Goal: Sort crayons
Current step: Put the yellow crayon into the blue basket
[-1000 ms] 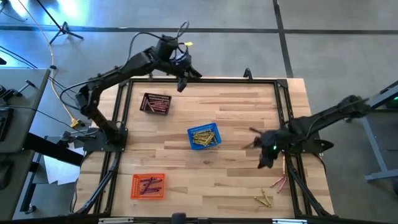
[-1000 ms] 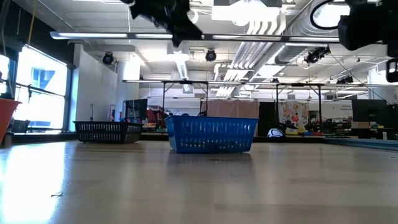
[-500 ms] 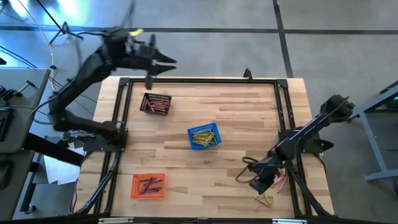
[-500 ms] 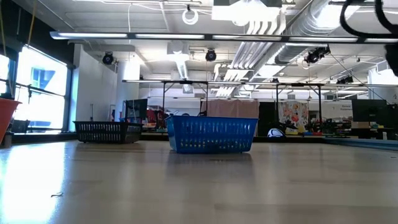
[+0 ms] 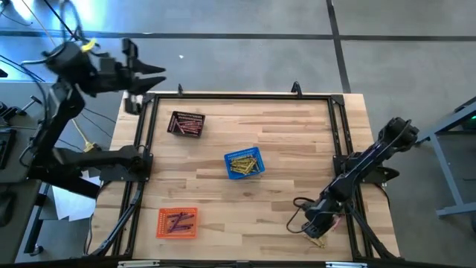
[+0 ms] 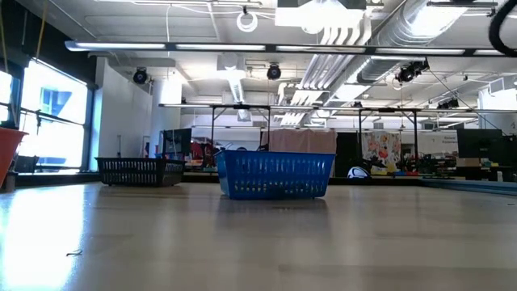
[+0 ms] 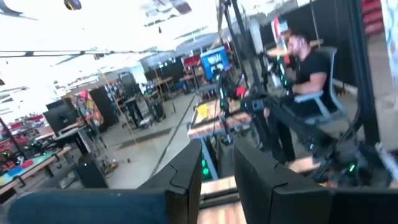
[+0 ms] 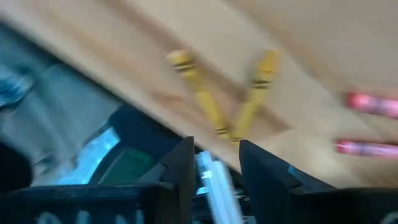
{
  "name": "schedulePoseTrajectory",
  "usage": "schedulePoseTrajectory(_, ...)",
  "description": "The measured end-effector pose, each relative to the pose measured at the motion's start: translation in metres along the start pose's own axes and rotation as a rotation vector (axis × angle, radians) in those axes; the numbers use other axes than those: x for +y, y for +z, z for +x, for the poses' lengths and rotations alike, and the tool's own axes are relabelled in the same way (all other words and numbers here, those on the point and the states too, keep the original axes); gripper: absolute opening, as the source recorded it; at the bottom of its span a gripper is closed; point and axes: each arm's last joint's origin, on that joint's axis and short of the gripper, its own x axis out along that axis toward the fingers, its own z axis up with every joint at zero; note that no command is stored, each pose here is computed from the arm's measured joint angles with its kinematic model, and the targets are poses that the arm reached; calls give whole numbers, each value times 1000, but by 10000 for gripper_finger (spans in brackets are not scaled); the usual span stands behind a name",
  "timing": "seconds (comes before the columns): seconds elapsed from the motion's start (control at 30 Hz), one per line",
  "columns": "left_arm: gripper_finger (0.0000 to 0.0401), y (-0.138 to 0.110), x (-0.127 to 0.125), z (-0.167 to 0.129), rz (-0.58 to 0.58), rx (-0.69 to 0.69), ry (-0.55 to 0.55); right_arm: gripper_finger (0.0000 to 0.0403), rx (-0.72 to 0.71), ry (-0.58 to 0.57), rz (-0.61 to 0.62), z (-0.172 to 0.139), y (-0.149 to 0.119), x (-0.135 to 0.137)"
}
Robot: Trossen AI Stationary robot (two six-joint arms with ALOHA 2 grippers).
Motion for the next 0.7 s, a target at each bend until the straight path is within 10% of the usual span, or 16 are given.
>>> schedulePoseTrajectory(0.7,76,41,-23,-54,-129,-247,80,123,-6,-218,59,35,15,-19)
